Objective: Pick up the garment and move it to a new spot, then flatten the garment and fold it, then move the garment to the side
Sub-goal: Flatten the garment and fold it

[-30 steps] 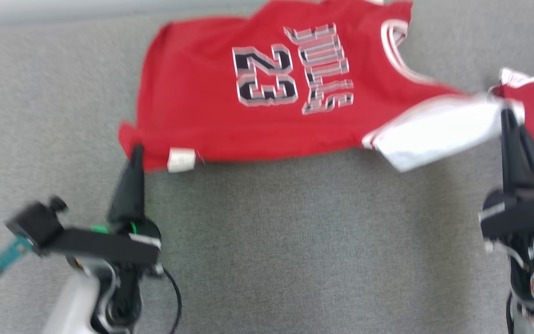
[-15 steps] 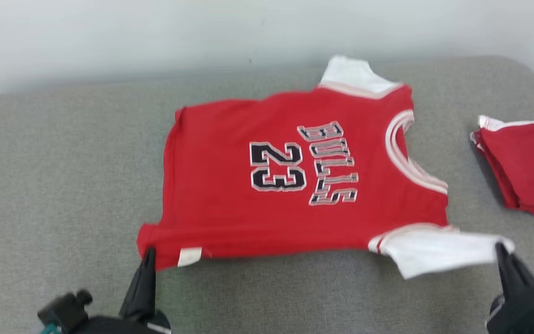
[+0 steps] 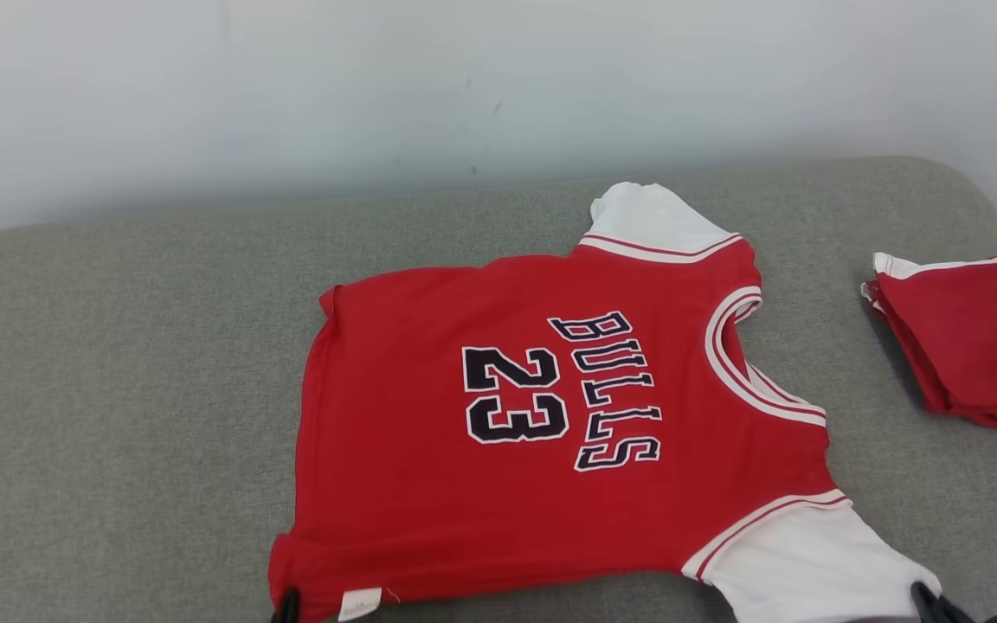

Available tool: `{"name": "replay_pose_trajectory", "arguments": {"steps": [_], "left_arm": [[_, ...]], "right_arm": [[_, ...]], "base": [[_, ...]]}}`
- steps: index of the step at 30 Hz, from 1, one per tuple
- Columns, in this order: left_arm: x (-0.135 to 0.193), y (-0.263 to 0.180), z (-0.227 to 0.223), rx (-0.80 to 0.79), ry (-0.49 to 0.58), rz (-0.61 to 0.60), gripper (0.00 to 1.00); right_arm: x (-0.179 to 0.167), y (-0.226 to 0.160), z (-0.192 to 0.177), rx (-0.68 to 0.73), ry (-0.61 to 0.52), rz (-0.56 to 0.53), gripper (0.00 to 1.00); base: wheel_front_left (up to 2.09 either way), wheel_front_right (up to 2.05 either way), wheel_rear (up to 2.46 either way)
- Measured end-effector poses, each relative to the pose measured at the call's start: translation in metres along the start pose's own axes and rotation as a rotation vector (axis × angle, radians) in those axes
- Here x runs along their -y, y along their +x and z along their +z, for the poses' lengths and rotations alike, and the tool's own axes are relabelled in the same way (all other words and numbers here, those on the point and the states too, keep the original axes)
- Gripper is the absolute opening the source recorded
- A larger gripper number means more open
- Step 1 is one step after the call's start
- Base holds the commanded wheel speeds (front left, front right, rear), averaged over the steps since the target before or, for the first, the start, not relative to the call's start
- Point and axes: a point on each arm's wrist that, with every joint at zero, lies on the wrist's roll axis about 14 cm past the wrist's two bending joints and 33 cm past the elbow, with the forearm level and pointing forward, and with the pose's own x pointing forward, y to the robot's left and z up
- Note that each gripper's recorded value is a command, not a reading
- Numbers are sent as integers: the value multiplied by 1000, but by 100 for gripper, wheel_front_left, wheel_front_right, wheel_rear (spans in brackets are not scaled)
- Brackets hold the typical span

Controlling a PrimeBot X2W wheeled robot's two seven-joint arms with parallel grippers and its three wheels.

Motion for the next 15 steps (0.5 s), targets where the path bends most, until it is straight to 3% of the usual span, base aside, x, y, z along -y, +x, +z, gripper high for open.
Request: {"name": "replay_pose_trajectory", "arguments": {"steps": [7, 15], "left_arm": [[-14, -19, -26, -146, 86, 32, 0], [-21, -26, -24, -178, 137, 56, 0]], "right_arm": [[4, -12, -33, -149, -18, -13, 0], [2, -20, -44, -218, -2, 12, 0]], "base": [[0, 0, 0], [0, 0, 0]]}}
